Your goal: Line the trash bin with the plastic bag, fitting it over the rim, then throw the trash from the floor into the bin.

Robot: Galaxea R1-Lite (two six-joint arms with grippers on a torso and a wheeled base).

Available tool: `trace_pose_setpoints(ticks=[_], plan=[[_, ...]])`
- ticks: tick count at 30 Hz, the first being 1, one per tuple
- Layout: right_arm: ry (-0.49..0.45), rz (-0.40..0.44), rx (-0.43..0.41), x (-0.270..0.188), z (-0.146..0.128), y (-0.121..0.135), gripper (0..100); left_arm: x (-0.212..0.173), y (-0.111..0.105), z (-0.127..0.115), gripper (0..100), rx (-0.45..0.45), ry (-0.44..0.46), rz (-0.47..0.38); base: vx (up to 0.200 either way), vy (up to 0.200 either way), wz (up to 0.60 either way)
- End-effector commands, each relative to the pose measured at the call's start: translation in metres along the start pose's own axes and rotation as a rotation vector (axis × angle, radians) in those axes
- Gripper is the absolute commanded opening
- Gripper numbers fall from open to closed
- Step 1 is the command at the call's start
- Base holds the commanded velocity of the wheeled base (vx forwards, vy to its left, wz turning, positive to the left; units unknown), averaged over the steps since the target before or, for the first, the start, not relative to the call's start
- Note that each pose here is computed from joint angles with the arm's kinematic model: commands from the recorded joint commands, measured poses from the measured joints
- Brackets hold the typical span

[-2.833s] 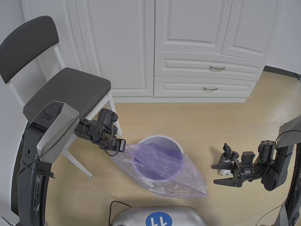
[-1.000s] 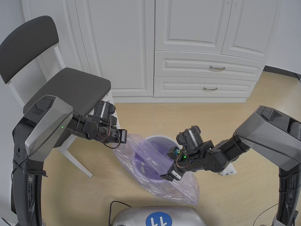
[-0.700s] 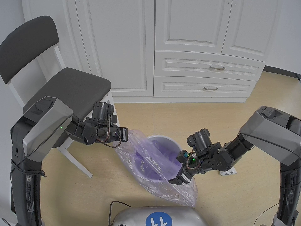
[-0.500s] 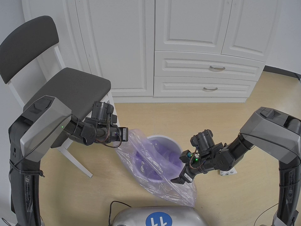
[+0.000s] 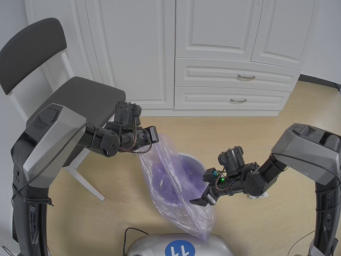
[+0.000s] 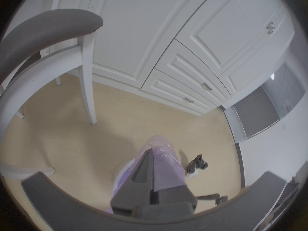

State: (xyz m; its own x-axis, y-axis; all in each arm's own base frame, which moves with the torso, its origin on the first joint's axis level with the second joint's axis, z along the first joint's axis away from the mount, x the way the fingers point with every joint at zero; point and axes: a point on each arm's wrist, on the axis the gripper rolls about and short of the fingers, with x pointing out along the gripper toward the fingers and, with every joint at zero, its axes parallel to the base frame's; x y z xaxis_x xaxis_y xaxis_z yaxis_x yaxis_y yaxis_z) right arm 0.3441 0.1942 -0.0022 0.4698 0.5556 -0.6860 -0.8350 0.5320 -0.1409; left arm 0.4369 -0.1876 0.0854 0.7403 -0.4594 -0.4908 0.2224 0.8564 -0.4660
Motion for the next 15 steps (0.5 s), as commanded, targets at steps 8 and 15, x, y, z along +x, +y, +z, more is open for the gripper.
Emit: trace_pose_setpoints(ticks=[8, 15], plan=[[-0.123, -0.006, 0.045, -0.012, 0.034, 0.002, 100, 0.015, -0.021, 0.003, 0, -0.074, -0.034, 0.02, 0.0, 0.0, 0.0], [-0.13, 0.002, 0.09, 0.002, 0.04, 0.0, 100, 0.013, -0.027, 0.0, 0, -0.071, -0.019, 0.016, 0.0, 0.0, 0.0]])
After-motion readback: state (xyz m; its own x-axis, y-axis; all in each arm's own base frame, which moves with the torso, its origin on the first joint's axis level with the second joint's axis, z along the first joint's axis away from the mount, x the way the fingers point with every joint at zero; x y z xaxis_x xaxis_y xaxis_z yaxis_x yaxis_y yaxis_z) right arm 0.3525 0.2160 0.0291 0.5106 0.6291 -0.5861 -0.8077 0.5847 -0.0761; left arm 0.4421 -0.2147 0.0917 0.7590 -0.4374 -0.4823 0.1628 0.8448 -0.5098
